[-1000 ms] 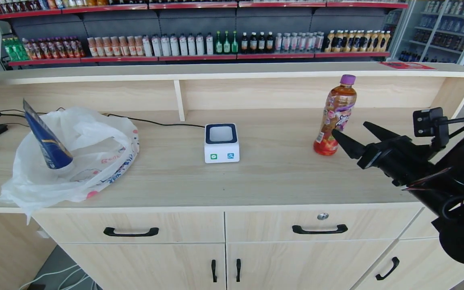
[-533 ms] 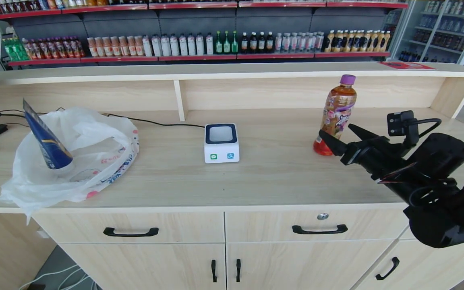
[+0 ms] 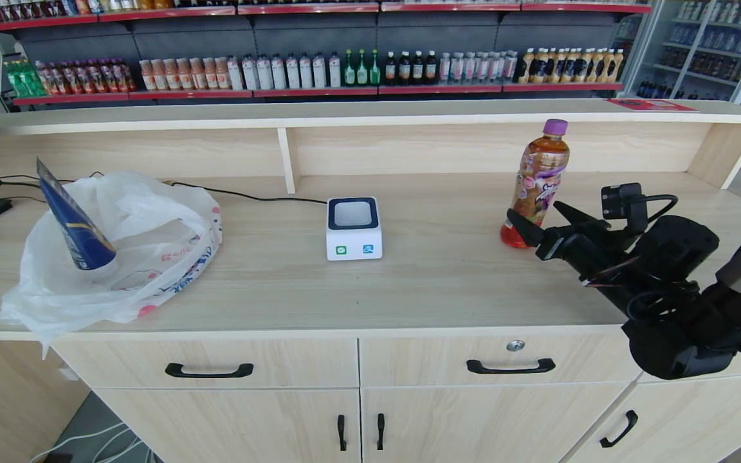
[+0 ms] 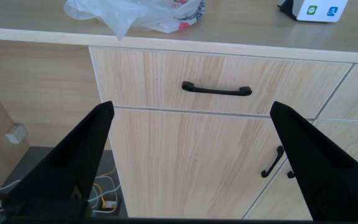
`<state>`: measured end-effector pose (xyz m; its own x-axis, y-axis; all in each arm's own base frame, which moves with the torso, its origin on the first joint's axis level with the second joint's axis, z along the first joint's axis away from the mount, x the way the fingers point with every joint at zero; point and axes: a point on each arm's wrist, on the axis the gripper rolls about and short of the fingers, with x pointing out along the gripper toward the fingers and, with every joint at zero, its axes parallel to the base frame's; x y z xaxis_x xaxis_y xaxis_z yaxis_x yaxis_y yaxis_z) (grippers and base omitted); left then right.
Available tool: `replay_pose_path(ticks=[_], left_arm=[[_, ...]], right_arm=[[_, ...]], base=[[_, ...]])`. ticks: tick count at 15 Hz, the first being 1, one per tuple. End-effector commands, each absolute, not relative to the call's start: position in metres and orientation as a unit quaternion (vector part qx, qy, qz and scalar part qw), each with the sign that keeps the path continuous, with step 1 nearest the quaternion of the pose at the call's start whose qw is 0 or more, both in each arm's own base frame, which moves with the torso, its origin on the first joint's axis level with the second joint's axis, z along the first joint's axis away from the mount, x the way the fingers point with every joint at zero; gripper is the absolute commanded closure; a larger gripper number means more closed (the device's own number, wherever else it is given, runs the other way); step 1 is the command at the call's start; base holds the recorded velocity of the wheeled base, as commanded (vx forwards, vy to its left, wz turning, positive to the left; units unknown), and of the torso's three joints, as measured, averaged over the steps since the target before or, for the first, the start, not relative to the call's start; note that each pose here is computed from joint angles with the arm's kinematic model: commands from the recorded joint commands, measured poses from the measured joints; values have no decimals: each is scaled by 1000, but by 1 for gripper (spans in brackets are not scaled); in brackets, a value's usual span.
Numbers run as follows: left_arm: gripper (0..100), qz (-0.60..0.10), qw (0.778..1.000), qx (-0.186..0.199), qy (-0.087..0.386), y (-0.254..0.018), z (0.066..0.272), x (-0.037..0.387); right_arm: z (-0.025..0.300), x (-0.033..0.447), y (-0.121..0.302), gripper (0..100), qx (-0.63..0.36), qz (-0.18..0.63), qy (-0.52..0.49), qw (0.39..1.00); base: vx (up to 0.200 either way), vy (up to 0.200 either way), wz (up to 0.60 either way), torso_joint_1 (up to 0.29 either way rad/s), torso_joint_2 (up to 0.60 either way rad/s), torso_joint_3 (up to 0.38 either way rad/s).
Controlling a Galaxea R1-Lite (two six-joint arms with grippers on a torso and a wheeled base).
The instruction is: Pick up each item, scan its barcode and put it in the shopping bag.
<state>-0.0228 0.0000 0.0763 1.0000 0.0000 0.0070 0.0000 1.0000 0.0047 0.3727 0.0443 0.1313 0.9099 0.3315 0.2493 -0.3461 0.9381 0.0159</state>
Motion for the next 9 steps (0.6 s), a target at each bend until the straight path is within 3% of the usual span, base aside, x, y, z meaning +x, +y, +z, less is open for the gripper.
replay_pose_path(ticks=[1, 9], left_arm=[[0, 0, 1000, 2, -4, 0, 76, -23], [0, 0, 1000, 3, -5, 0, 76, -23]], right_arm=[[127, 385, 45, 0, 28, 173, -129, 976], [122, 421, 41, 0, 26, 163, -165, 972]], base=[[0, 0, 0, 0, 0, 0], [0, 0, 0, 0, 0, 0]])
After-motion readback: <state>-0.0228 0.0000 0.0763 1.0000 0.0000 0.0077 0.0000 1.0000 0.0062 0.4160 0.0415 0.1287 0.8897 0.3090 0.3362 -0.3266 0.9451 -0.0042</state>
